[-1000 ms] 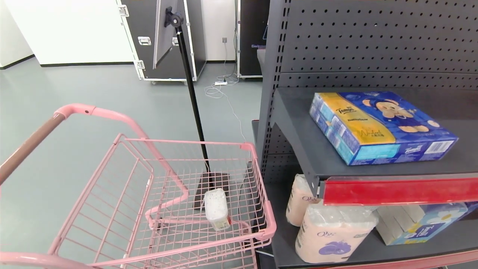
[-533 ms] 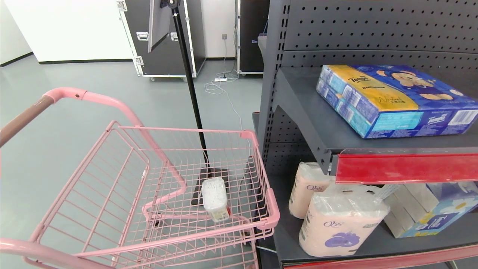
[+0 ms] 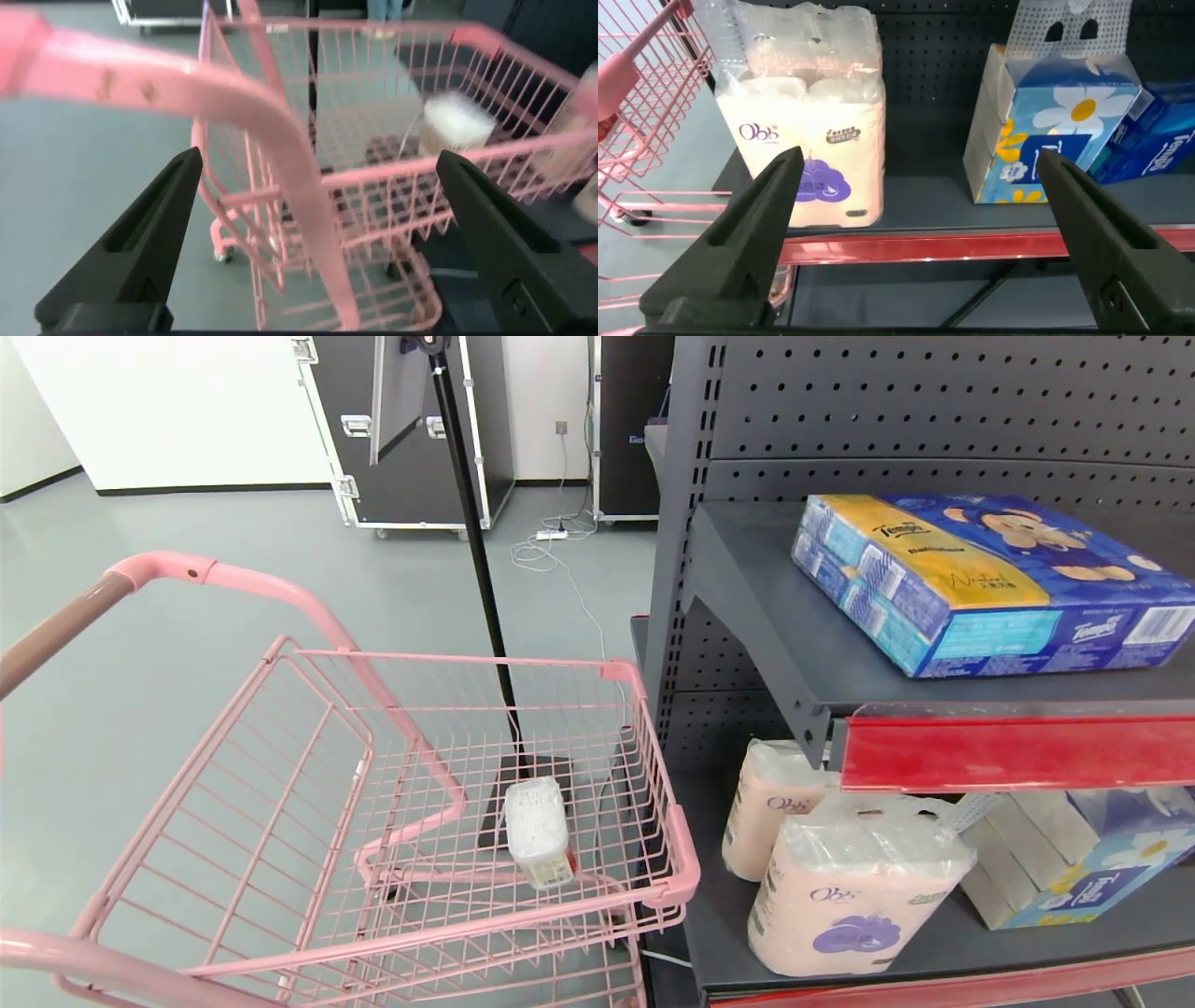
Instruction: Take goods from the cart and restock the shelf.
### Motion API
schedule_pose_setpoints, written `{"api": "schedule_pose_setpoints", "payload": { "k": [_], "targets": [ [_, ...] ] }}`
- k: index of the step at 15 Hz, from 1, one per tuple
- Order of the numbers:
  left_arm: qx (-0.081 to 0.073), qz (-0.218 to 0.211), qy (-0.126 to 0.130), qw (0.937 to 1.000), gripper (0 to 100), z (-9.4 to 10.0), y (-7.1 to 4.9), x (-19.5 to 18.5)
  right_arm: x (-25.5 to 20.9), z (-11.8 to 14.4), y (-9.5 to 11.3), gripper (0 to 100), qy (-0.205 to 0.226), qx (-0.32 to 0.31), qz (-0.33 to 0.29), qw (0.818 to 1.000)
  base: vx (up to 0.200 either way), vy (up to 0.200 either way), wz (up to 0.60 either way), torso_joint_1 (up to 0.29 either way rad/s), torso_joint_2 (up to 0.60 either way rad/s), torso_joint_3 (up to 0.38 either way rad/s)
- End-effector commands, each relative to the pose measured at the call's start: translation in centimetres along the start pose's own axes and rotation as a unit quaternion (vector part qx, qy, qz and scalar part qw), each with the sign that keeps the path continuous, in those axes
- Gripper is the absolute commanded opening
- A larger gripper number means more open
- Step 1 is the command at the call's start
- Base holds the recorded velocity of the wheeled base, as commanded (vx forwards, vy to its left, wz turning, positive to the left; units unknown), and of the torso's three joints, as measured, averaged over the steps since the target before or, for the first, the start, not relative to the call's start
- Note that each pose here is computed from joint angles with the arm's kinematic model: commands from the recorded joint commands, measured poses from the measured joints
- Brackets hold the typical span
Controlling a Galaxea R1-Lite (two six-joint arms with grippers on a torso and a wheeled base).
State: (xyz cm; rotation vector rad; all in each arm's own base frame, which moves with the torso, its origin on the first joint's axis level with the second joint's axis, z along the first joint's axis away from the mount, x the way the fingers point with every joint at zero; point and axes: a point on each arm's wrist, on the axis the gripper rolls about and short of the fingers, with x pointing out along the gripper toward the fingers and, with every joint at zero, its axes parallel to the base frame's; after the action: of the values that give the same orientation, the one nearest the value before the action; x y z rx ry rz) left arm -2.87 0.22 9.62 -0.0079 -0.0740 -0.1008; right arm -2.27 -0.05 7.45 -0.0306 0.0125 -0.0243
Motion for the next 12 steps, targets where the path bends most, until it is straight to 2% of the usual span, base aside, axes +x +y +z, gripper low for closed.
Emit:
{"api": "schedule_pose_setpoints", "payload": {
  "k": [1, 2, 3, 4, 5, 6, 7, 8, 9, 11, 12],
  "targets": [
    [-0.064, -0.023, -0.060, 0.9958, 100, 11.4, 0.0, 0.3, 0.0, 0.0, 0.0, 100, 0.000, 0.000, 0.000, 1.000, 0.000, 0.000, 0.00, 0.000, 0.00, 0.000],
    [-0.066, -0.025, -0.050, 0.9962, 100, 14.6, 0.0, 1.9, 0.0, 0.0, 0.0, 100, 0.000, 0.000, 0.000, 1.000, 0.000, 0.000, 0.00, 0.000, 0.00, 0.000],
    [-0.062, -0.027, -0.038, 0.9970, 100, 16.1, 0.0, 3.4, 0.0, 0.0, 0.0, 100, 0.000, -0.001, 0.000, 1.000, 0.000, 0.000, 0.00, 0.000, 0.00, 0.000],
    [-0.039, -0.047, -0.006, 0.9981, 100, 17.8, -0.2, 6.4, 0.0, 0.0, 0.0, 100, 0.001, -0.001, -0.002, 1.000, 0.000, 0.000, 0.00, 0.000, 0.00, 0.000],
    [-0.035, -0.067, 0.027, 0.9967, 100, 18.5, -0.4, 9.3, 0.0, 0.0, 0.0, 100, 0.000, -0.001, -0.002, 1.000, 0.000, 0.000, 0.00, 0.000, 0.00, 0.000],
    [-0.035, -0.073, 0.045, 0.9957, 100, 18.6, -0.5, 10.6, 0.0, 0.0, 0.0, 100, 0.000, -0.002, -0.002, 1.000, 0.000, 0.000, 0.00, 0.000, 0.00, 0.000],
    [-0.025, -0.086, 0.105, 0.9904, 100, 17.6, -0.8, 14.3, 0.0, 0.0, 0.0, 100, 0.000, -0.002, -0.002, 1.000, 0.000, 0.000, 0.00, 0.000, 0.00, 0.000],
    [-0.011, -0.105, 0.150, 0.9830, 100, 16.3, -1.4, 16.6, 0.0, 0.0, 0.0, 100, 0.000, -0.001, -0.002, 1.000, 0.000, 0.000, 0.00, 0.000, 0.00, 0.000],
    [-0.004, -0.128, 0.182, 0.9750, 100, 15.3, -2.1, 18.4, 0.0, 0.0, 0.0, 100, 0.000, 0.000, -0.002, 1.000, 0.000, 0.000, 0.00, 0.000, 0.00, 0.000],
    [0.006, -0.180, 0.254, 0.9503, 100, 12.8, -4.6, 21.5, 0.0, 0.0, 0.0, 100, 0.000, 0.000, -0.002, 1.000, 0.000, 0.000, 0.00, 0.000, 0.00, 0.000],
    [0.012, -0.187, 0.294, 0.9371, 100, 11.3, -5.6, 23.1, 0.0, 0.0, 0.0, 100, 0.000, -0.001, -0.002, 1.000, 0.000, 0.000, 0.00, 0.000, 0.00, 0.000]
  ]
}}
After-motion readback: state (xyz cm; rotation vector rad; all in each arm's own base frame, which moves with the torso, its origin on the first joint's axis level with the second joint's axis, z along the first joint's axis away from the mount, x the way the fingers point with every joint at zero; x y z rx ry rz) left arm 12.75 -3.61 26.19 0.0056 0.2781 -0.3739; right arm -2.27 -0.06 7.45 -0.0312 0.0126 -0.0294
